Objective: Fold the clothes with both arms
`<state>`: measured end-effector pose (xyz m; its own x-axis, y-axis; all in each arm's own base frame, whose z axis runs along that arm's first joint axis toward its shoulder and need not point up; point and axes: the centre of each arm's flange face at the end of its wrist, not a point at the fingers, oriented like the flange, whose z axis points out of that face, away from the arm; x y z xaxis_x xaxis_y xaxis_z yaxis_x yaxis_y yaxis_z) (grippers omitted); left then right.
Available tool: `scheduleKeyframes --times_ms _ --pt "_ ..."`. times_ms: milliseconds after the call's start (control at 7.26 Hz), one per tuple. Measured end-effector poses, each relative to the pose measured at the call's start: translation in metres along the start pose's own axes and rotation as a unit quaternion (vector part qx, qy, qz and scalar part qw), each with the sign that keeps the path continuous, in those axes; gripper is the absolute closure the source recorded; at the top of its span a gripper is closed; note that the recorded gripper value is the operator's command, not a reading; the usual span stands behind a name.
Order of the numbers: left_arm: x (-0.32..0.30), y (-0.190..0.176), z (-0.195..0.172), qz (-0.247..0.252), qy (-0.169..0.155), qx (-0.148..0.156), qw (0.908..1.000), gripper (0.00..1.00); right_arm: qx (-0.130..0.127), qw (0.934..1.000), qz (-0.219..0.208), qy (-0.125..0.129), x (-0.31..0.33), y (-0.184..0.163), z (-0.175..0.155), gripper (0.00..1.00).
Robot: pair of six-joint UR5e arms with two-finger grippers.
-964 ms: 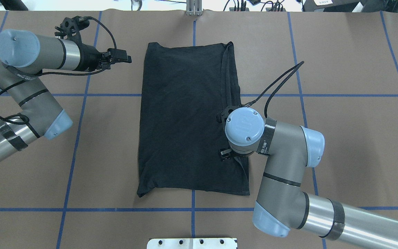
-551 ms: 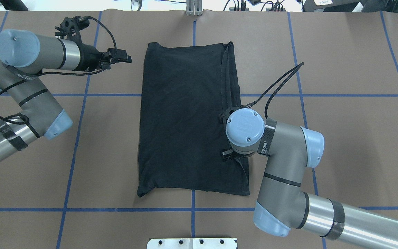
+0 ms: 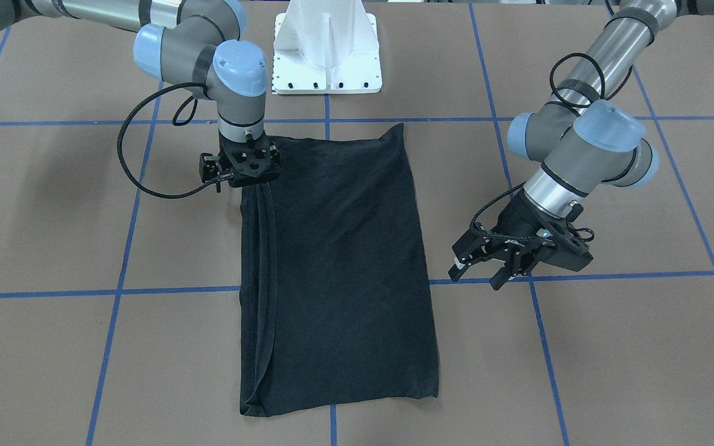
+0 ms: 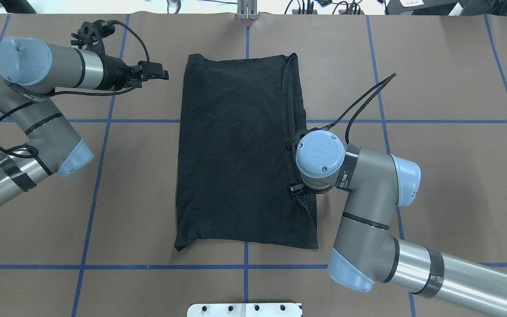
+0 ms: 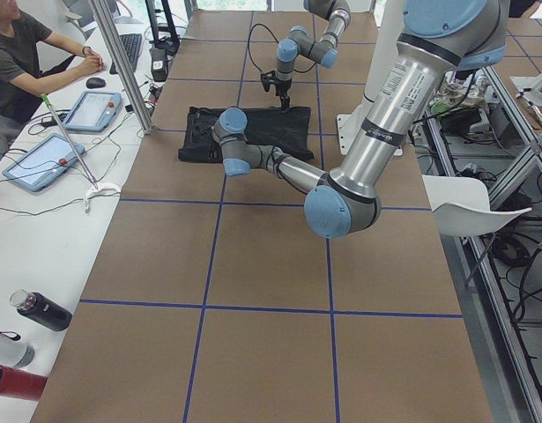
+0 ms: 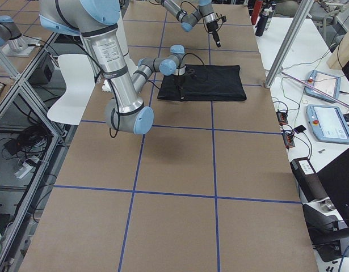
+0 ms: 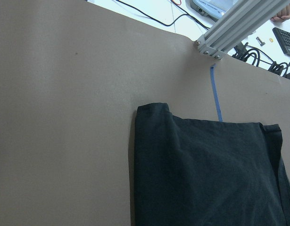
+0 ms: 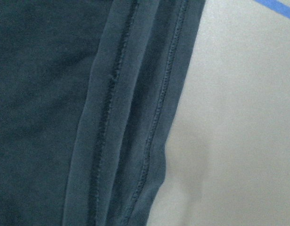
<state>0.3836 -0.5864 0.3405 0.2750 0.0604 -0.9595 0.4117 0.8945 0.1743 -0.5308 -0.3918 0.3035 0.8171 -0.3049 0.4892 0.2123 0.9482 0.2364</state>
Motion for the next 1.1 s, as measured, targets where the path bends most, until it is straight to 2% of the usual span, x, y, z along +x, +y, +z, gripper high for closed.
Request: scheduleKeyframes --times_ms 275,551,1102 --pt "0.001 0.0 0.0 0.0 0.0 0.0 1.0 0.0 -0.001 1.0 0.002 0.002 0.016 -0.006 -0.001 0.0" --pt "0.001 0.0 0.001 0.0 0.0 0.0 1.0 0.0 -0.004 0.9999 0.002 -0.01 0.011 -0.006 -0.007 0.0" --pt "-0.002 0.0 0.001 0.0 -0.002 -0.001 1.0 0.0 0.007 0.9989 -0.018 -0.043 -0.015 0.01 -0.022 0.0"
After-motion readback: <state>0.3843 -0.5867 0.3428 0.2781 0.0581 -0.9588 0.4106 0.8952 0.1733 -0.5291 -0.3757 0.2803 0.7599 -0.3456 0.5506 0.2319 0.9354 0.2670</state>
